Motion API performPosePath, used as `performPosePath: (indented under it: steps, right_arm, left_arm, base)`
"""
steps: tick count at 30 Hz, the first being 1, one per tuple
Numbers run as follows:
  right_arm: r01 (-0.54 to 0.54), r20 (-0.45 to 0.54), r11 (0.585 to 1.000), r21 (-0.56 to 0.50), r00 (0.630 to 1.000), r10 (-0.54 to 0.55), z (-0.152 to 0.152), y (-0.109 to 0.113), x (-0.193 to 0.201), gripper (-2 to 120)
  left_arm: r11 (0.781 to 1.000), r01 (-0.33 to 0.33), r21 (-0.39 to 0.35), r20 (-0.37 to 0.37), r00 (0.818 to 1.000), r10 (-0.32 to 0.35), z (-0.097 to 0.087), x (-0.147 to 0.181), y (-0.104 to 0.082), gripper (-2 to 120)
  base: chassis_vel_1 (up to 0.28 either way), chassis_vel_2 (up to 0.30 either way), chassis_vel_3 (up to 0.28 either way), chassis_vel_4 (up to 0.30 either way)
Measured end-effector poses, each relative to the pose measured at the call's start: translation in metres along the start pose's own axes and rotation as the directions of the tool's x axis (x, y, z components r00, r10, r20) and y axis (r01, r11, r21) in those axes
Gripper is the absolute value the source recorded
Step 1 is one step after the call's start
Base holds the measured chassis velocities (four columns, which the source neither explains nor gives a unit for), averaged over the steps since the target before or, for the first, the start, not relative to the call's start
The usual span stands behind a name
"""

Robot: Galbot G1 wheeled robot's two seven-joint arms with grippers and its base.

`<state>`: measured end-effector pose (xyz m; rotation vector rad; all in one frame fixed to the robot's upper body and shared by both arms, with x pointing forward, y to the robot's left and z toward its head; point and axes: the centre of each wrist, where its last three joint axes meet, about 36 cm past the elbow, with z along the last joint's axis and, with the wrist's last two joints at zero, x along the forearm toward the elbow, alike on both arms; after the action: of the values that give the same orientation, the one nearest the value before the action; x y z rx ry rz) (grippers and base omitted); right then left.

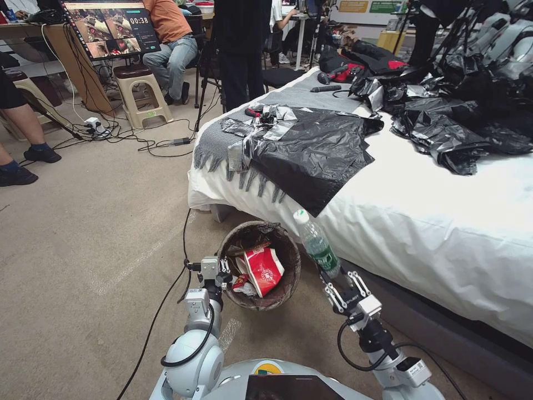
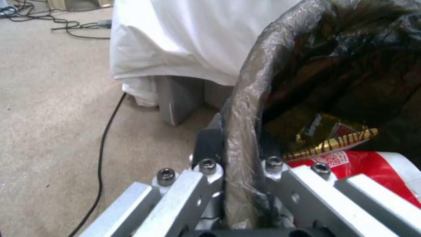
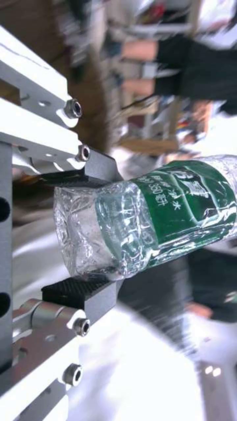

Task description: Pick up the trash bin, then pick up the garbage from the floor and place it into the trash bin.

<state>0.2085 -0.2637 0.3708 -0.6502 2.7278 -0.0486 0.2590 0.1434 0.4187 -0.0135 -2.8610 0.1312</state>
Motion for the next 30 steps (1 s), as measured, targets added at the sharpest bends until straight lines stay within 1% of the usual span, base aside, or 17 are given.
performPosePath:
  steps: [1,2,4,6,8,10,13,16,18,21,26,30]
  right_arm:
    - [0.009,0.014,1.0,-0.004,1.0,-0.009,-0.005,0.002,-0.005,39]
    - [0.043,0.049,0.999,-0.023,0.998,-0.041,-0.018,0.006,-0.023,39]
    - [0.051,0.05,0.998,-0.028,0.997,-0.05,-0.021,0.007,-0.027,39]
    - [0.093,0.048,0.995,-0.042,0.995,-0.091,-0.026,0.008,-0.043,39]
    - [0.102,0.045,0.994,-0.045,0.994,-0.1,-0.027,0.009,-0.046,39]
    - [0.148,0.024,0.987,-0.065,0.989,-0.147,-0.027,0.014,-0.06,39]
    - [0.157,0.016,0.984,-0.08,0.988,-0.156,-0.027,0.018,-0.064,39]
    - [0.164,0.01,0.982,-0.096,0.986,-0.164,-0.025,0.022,-0.067,39]
    - [0.173,-0.005,0.978,-0.12,0.985,-0.174,-0.019,0.03,-0.069,39]
    - [0.176,-0.013,0.976,-0.127,0.984,-0.179,-0.016,0.033,-0.069,39]
    - [0.173,-0.048,0.973,-0.153,0.982,-0.183,0.0,0.042,-0.066,39]
    - [0.165,-0.073,0.973,-0.164,0.981,-0.179,0.01,0.045,-0.062,39]
  left_arm:
    - [1.0,-0.001,0.0,0.0,1.0,0.001,0.0,0.0,0.0,3]
    - [1.0,-0.005,-0.002,-0.004,1.0,0.005,0.001,0.001,-0.002,3]
    - [1.0,-0.006,-0.003,-0.004,1.0,0.006,0.002,0.001,-0.002,3]
    - [1.0,-0.01,-0.005,-0.007,1.0,0.01,0.003,0.001,-0.004,3]
    - [1.0,-0.011,-0.005,-0.007,1.0,0.011,0.003,0.001,-0.004,3]
    - [1.0,-0.015,-0.006,-0.008,1.0,0.015,0.003,0.002,-0.006,3]
    - [1.0,-0.015,-0.007,-0.009,1.0,0.015,0.004,0.002,-0.006,3]
    - [1.0,-0.015,-0.008,-0.01,1.0,0.015,0.004,0.002,-0.006,3]
    - [1.0,-0.016,-0.008,-0.012,1.0,0.016,0.004,0.003,-0.006,3]
    - [1.0,-0.016,-0.009,-0.012,1.0,0.016,0.004,0.003,-0.007,3]
    - [1.0,-0.017,-0.01,-0.015,1.0,0.017,0.004,0.004,-0.007,3]
    - [1.0,-0.019,-0.01,-0.017,1.0,0.019,0.004,0.005,-0.008,3]
  base:
    - [0.0,0.0,0.0,0.0]
    - [0.0,0.0,0.0,0.0]
    - [0.0,0.0,0.0,0.0]
    - [0.0,0.0,0.0,0.0]
    - [0.0,0.0,0.0,0.0]
    - [0.0,0.0,0.0,0.0]
    - [0.0,0.0,0.0,0.0]
    - [0.0,0.0,0.0,0.0]
    - [0.0,0.0,0.0,0.0]
    - [0.0,0.0,0.0,0.0]
    - [0.0,0.0,0.0,0.0]
    - [0.0,0.0,0.0,0.0]
